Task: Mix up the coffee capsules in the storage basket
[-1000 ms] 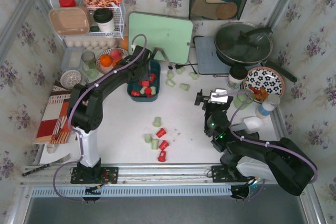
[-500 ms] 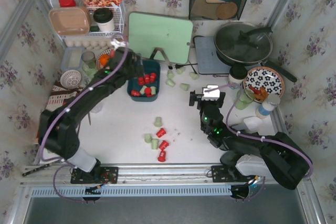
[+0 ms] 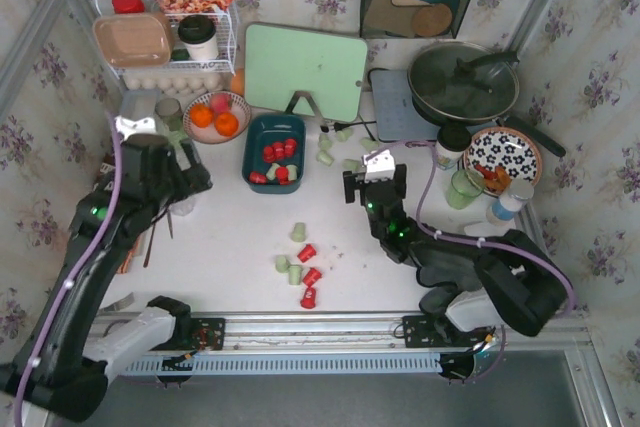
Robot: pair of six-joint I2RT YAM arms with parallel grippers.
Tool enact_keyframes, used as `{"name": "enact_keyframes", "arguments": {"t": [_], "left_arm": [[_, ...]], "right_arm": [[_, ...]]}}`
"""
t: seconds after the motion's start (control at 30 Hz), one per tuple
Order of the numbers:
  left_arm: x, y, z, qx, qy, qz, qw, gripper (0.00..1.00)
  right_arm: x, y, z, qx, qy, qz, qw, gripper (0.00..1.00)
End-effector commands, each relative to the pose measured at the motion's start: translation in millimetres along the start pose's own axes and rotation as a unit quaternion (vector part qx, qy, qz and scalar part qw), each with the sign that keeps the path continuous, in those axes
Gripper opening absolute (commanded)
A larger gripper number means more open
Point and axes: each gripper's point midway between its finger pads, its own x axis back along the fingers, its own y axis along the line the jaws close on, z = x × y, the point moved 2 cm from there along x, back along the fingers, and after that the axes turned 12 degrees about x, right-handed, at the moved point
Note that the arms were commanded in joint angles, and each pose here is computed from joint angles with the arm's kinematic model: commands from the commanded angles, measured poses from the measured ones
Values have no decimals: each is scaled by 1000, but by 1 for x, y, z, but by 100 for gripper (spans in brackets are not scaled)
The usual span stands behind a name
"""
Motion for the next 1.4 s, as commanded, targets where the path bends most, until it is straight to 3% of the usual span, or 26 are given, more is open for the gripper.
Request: {"name": "enact_keyframes", "arguments": {"t": [0.0,0.23,0.4,0.73,1.17,1.37], "left_arm": [[30,33,35,-73,40,17,996,99],[30,65,62,-75,-16,45,996,99],[34,70,62,-79,-23,40,996,100],[44,67,63,-73,-38,73,994,99],[49,69,61,-68,-51,79,993,99],[48,69,62,-69,-49,77,993,99]], "right_arm": [[-13,9,13,11,36,-16,999,100],[-48,25,26,32,91,-47,994,99],[-77,36,35,29,137,-69,988,89],[-130,36,58,3,183,-68,981,81],[-132,50,84,-4,224,-100,969,73],[-128,57,83,-21,228,-119,966,63]]}}
